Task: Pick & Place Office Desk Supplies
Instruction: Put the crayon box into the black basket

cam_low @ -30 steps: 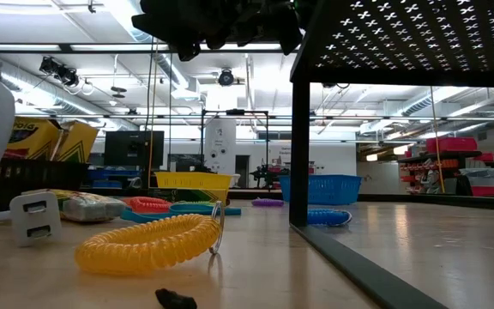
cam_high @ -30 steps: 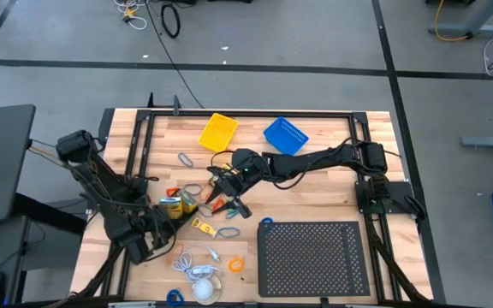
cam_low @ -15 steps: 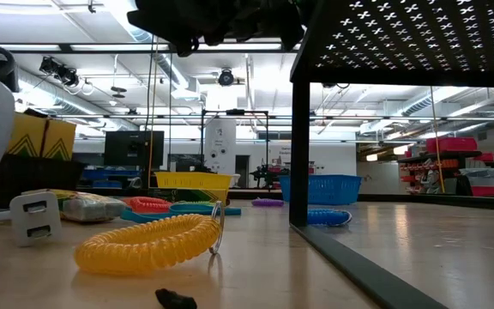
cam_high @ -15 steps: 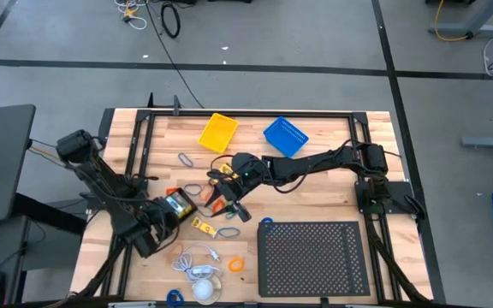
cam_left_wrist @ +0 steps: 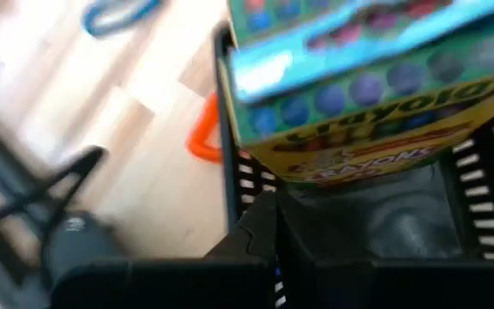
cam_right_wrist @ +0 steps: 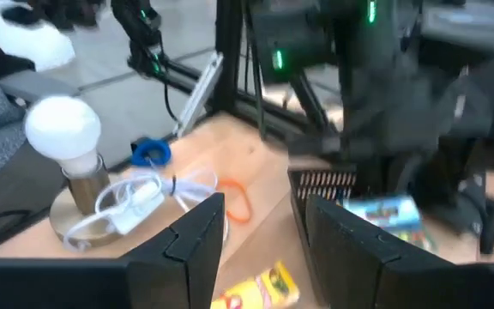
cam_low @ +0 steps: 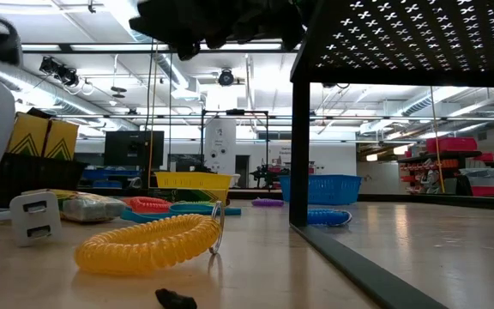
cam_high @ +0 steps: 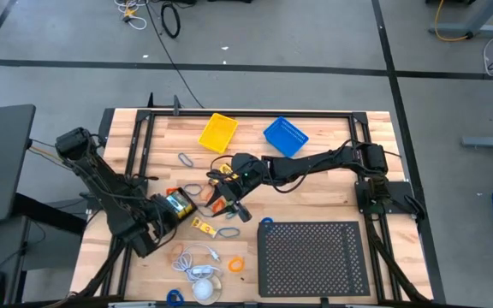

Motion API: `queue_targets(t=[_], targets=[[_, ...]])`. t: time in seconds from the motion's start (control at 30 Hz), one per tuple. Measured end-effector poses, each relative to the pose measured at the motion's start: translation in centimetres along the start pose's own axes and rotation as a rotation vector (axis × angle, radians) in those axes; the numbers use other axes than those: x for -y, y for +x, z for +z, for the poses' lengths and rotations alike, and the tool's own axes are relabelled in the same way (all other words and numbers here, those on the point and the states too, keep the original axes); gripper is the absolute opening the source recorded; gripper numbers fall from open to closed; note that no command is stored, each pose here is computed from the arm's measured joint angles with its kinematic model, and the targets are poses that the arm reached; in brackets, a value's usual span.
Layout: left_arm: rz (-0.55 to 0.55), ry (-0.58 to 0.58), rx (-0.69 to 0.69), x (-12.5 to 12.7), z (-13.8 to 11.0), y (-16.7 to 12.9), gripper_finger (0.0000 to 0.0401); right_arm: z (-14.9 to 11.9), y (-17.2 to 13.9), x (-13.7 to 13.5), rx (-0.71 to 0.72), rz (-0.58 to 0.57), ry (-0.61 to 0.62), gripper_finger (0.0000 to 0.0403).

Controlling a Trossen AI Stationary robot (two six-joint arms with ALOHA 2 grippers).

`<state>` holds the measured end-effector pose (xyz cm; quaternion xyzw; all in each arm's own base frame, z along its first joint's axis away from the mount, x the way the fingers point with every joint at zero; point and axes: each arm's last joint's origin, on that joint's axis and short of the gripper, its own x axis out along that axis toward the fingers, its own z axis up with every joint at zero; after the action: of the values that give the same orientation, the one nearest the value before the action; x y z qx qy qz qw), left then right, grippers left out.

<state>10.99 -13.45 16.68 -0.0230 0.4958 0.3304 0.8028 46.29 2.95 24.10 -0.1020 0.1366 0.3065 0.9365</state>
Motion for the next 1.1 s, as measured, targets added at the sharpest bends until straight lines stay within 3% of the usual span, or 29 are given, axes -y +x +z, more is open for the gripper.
queue_targets(t=[0.1, 0.27, 0.37, 0.47, 0.6, 0.77, 0.9, 1.0, 1.1], targets=[[-0.014, 0.034, 0.115, 0.2, 1.1, -2.3, 0.0000, -0.8, 0.0, -0.1, -0.099, -0.052, 0.020, 0.0174], [-0.100, 0.052, 0.516, 0.5, 2.8, -6.3, 0.0003, -2.5, -0.4, -0.2, -0.320, -0.175, 0.008, 0.0174], [-0.148, 0.024, 0.694, 0.0, 3.4, -7.5, 0.0008, -2.7, -0.8, 0.1, -0.427, -0.218, 0.006, 0.0174], [-0.163, 0.000, 0.784, -0.9, 3.8, -7.7, 0.0023, -2.7, -0.7, 1.1, -0.518, -0.252, -0.005, 0.0174], [-0.181, -0.027, 0.857, -1.9, 4.1, -7.9, 0.0079, -3.7, 0.4, 2.3, -0.666, -0.243, -0.024, 0.0174], [-0.178, -0.033, 0.977, -2.4, 4.2, -7.9, 0.0205, -6.2, 1.9, 3.7, -0.863, -0.219, -0.052, 0.0176], [-0.145, -0.021, 1.008, -2.6, 4.6, -7.8, 0.0290, -7.7, 2.5, 4.6, -0.925, -0.229, -0.095, 0.0198], [-0.115, -0.016, 1.005, -2.7, 4.9, -7.5, 0.0309, -8.6, 2.6, 4.9, -0.960, -0.225, -0.115, 0.0220], [-0.087, -0.003, 1.002, -2.7, 5.2, -7.4, 0.0303, -9.1, 2.6, 5.2, -0.970, -0.230, -0.128, 0.0230]])
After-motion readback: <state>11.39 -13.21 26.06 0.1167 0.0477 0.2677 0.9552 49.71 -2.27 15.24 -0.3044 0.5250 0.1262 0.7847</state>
